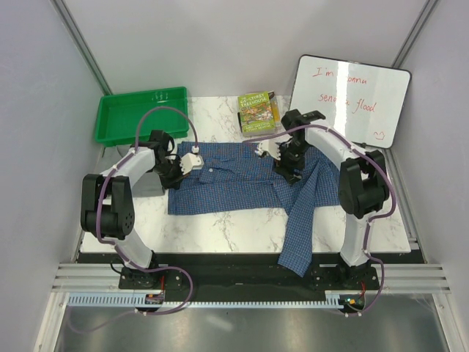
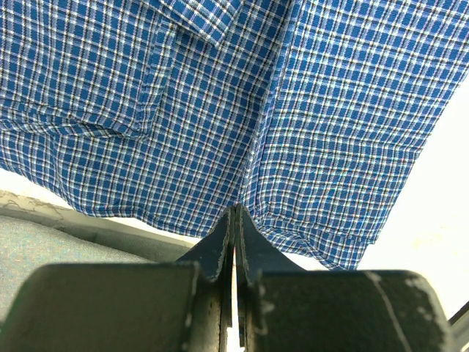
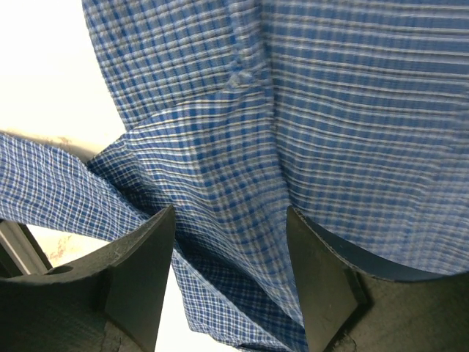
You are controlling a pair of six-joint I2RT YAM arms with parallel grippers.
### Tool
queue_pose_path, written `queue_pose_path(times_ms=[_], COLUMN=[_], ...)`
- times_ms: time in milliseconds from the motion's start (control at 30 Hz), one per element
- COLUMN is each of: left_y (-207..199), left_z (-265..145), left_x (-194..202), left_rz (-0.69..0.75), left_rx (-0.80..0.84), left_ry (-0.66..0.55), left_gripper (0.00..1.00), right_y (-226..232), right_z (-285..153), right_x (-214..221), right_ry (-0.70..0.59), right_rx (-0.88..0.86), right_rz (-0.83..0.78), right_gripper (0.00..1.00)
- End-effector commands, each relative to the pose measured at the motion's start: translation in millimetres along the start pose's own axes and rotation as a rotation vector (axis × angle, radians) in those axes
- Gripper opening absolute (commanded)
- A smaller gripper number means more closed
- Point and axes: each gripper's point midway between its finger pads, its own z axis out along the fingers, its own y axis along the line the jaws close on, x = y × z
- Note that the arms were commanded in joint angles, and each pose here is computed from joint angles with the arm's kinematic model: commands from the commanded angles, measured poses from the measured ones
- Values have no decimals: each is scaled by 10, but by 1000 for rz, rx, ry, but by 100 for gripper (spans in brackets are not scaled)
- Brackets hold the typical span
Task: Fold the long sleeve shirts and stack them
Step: Fold the shirt
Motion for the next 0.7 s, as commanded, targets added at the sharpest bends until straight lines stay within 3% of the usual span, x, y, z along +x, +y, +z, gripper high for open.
queue_pose_path(times_ms=[0,100,133,167,300,667], left_y=[44,15,7,1,-73,-96], left_z=[-103,-84,-90,-103,-189,-294], left_x=[-53,-36,-31,-37,-74,-135], left_rz=[-8,-12,-12,-9,29,53], left_rx=[-37,-28,-28,-31,-40,-71], left_ry=[-22,-21,-19,-22,-50,-92], left_gripper=[2,2,2,2,2,2], right_y=[-3,-27,-29,-31,33,-52], right_z=[59,130,132,120,-92,-210], right_x=[68,106,118,106,24,6], right_ry=[55,76,82,78,39,49], right_rx=[21,25,32,37,77,125], right_rz=[-84,-85,-78,-74,-84,-83], right_gripper=[69,61,49,29,1,2])
